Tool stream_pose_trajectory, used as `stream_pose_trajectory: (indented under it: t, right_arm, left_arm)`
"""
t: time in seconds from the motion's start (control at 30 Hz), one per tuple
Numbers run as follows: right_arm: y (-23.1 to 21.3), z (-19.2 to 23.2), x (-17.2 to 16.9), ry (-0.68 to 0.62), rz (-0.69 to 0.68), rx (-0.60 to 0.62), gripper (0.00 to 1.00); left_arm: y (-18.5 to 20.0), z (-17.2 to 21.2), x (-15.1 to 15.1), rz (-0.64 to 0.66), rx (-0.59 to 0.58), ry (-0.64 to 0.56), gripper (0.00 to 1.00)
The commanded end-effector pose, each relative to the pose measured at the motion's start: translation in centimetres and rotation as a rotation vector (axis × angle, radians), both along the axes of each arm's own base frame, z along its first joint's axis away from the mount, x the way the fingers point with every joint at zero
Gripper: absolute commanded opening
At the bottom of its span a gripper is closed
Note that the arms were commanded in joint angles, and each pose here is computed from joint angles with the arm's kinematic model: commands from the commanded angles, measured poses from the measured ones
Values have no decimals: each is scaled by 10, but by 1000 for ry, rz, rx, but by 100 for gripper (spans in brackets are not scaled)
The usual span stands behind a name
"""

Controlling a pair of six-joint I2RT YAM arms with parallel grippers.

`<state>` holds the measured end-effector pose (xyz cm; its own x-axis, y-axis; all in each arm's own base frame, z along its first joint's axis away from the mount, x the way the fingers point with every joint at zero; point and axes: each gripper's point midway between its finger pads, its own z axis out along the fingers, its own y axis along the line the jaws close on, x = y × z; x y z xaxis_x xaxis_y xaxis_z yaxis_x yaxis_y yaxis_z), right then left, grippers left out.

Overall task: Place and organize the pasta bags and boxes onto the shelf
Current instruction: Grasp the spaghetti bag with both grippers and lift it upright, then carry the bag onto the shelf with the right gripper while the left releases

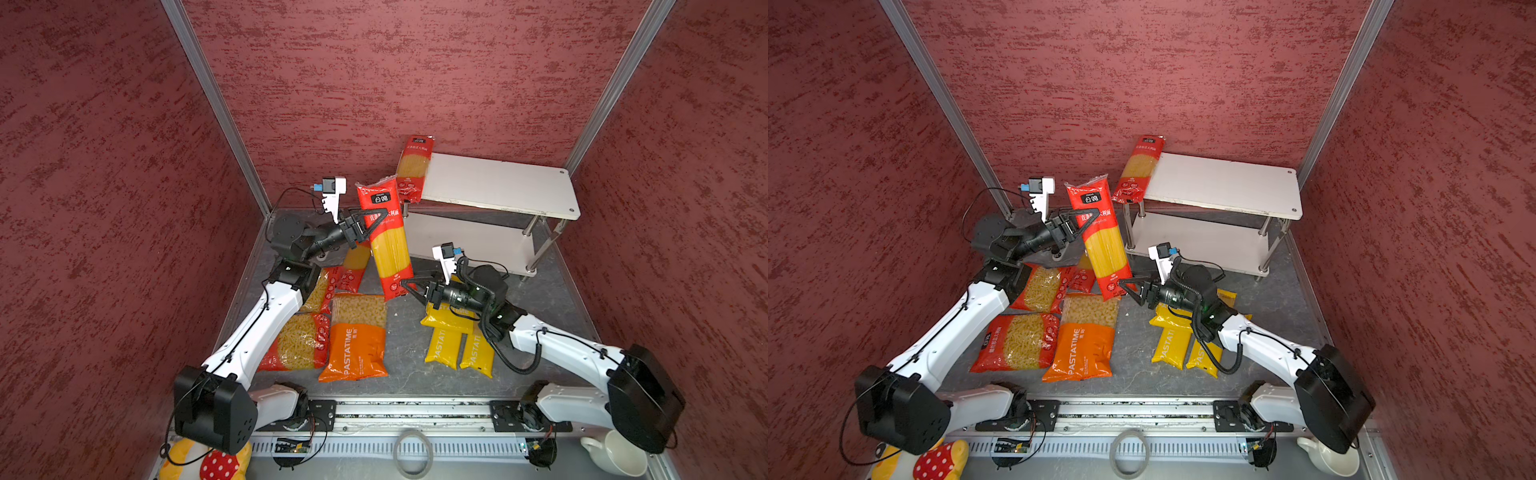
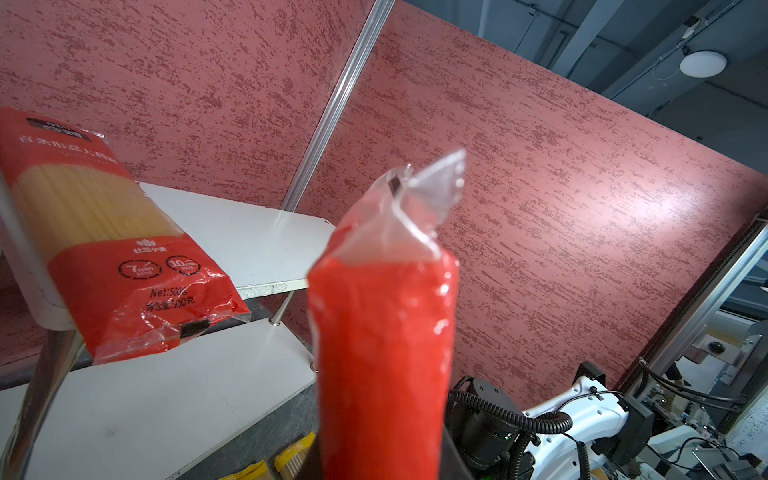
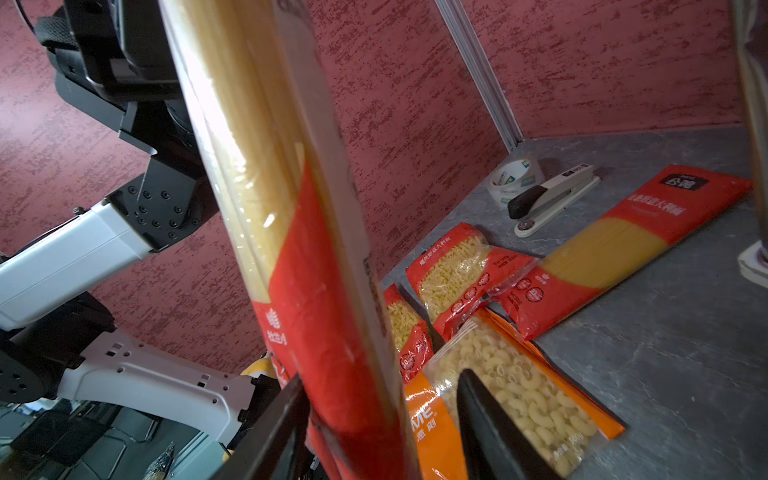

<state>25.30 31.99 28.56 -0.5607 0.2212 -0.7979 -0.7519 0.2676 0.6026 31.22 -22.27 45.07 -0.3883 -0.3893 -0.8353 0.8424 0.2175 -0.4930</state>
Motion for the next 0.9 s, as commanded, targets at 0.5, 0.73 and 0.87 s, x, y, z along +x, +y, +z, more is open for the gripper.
stream_pose_trajectory:
  t: [0.5, 0.73, 0.87]
  right_arm:
    - [-7, 63, -2, -135, -10, 182, 3]
    - [-16, 100, 4, -161, -62, 256, 0]
    - [-26, 130, 7, -181, -85, 304, 0]
  left_arm:
    - [-3, 50, -1, -9, -71, -99, 23]
    - [-3, 38, 11, 32, -54, -45, 56]
    - [0, 30, 14, 64, -58, -19, 65]
